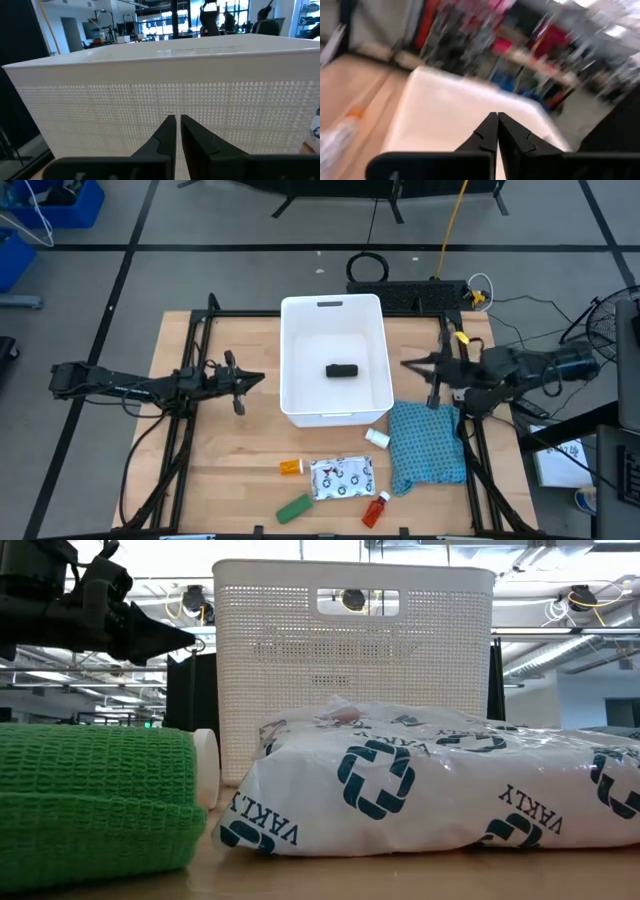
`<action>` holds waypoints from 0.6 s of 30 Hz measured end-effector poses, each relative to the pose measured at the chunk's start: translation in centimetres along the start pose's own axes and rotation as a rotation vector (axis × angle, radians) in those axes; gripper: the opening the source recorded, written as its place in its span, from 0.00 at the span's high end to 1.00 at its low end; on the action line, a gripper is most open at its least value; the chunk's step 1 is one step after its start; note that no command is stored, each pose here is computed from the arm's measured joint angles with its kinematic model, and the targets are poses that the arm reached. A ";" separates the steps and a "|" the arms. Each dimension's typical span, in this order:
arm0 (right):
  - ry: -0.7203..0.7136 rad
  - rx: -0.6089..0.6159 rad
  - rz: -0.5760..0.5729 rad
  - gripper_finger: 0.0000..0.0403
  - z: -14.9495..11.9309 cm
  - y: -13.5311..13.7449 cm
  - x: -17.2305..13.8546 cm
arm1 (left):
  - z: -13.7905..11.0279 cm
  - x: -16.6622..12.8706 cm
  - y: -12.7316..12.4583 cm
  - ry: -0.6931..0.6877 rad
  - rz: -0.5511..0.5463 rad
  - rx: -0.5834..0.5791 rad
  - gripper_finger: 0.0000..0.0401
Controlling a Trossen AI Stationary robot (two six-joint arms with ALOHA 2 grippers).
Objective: Pick & place medical supplies in basket/bin
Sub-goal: Put the white pill bottle into the white bin
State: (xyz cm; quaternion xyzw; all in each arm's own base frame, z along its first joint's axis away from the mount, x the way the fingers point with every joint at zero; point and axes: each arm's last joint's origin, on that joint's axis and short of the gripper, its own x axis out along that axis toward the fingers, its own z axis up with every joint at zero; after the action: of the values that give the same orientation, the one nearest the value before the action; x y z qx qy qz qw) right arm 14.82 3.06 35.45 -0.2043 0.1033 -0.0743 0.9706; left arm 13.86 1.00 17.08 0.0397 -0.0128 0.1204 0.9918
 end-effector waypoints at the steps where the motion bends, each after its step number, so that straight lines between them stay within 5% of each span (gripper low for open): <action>1: 0.057 -0.014 0.033 0.99 0.6 0.7 0.4 | 0.0 0.0 0.0 -0.002 0.000 0.000 0.92; 7: 0.240 -0.055 0.008 0.87 3.2 6.3 2.7 | 0.0 0.0 0.0 -0.002 0.000 0.046 0.92; 13: 0.200 -0.096 -0.121 0.63 3.7 13.3 3.0 | 0.0 0.0 0.0 -0.002 0.000 0.049 0.92; 18: 0.135 0.019 -0.185 0.46 3.3 17.8 2.6 | 0.0 0.0 0.0 -0.002 0.000 0.047 0.92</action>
State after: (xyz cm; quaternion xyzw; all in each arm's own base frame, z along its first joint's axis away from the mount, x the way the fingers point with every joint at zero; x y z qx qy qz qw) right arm 19.88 19.97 30.65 -0.1983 0.1483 -0.1779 0.9524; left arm 13.86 1.00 17.10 0.0632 -0.0110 0.1208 0.9906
